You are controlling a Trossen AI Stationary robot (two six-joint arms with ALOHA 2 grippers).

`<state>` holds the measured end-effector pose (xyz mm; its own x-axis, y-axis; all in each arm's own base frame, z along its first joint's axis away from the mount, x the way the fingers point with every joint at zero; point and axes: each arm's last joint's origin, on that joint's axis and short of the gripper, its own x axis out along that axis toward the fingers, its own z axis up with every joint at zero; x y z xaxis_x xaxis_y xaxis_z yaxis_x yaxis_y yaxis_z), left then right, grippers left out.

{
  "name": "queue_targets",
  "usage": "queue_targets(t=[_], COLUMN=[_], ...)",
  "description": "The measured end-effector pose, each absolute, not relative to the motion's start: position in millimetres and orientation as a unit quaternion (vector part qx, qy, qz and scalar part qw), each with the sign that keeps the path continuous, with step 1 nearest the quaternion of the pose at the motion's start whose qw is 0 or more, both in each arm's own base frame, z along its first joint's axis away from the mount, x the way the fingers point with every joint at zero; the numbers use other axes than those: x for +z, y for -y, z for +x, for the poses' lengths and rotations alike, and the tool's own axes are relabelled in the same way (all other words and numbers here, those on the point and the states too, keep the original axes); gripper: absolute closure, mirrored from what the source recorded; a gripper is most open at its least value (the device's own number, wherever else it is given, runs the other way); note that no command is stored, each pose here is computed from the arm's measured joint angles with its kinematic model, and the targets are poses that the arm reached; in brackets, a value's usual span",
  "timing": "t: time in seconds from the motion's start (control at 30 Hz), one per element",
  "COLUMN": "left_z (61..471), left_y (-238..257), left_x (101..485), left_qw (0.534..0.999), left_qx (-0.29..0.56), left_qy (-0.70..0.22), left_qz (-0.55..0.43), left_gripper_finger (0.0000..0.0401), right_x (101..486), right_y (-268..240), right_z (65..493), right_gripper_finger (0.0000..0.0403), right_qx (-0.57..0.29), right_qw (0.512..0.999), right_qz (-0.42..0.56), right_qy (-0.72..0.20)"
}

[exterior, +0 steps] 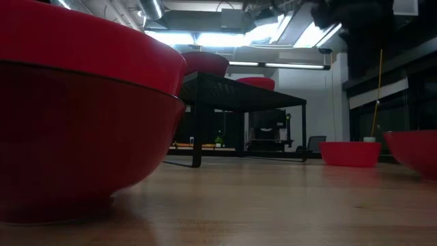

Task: Pick & Place Mini bowls
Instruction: Stack the white patterned bowl on the white patterned bowl on the shelf

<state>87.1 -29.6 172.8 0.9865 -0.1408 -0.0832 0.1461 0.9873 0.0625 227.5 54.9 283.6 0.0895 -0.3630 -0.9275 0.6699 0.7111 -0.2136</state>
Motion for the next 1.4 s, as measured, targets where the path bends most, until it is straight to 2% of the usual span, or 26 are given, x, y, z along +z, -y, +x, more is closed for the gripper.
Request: queue_targets(t=[0.13,0.3,0.63,0.77,0.93,1.4], left_z=[87,87,87,87,87,87], left_y=[30,30,30,30,30,30], left_x=[173,173,173,173,173,173], left_qw=[0.996,0.996,0.996,0.996,0.996,0.996], left_qx=[-0.072,-0.072,-0.072,-0.072,-0.072,-0.072], left_qy=[-0.039,-0.039,-0.039,-0.039,-0.039,-0.039], left_qz=[0.034,0.034,0.034,0.034,0.034,0.034], left_gripper_finger=[0.0397,0.0397,0.0397,0.0397,0.0397,0.0397], right_x=[261,242,239,240,241,223], right_y=[-56,-61,-68,-76,-89,-125], right_z=[227,232,233,237,243,243], right_gripper_finger=[0.0278,0.0278,0.0278,0.0278,0.0278,0.0278], right_qx=[-0.346,-0.304,-0.33,-0.311,-0.273,-0.271], right_qw=[0.719,0.717,0.649,0.651,0.674,0.664], right_qz=[0.145,0.208,0.356,0.389,0.408,0.396], right_qy=[-0.585,-0.591,-0.585,-0.573,-0.552,-0.573])
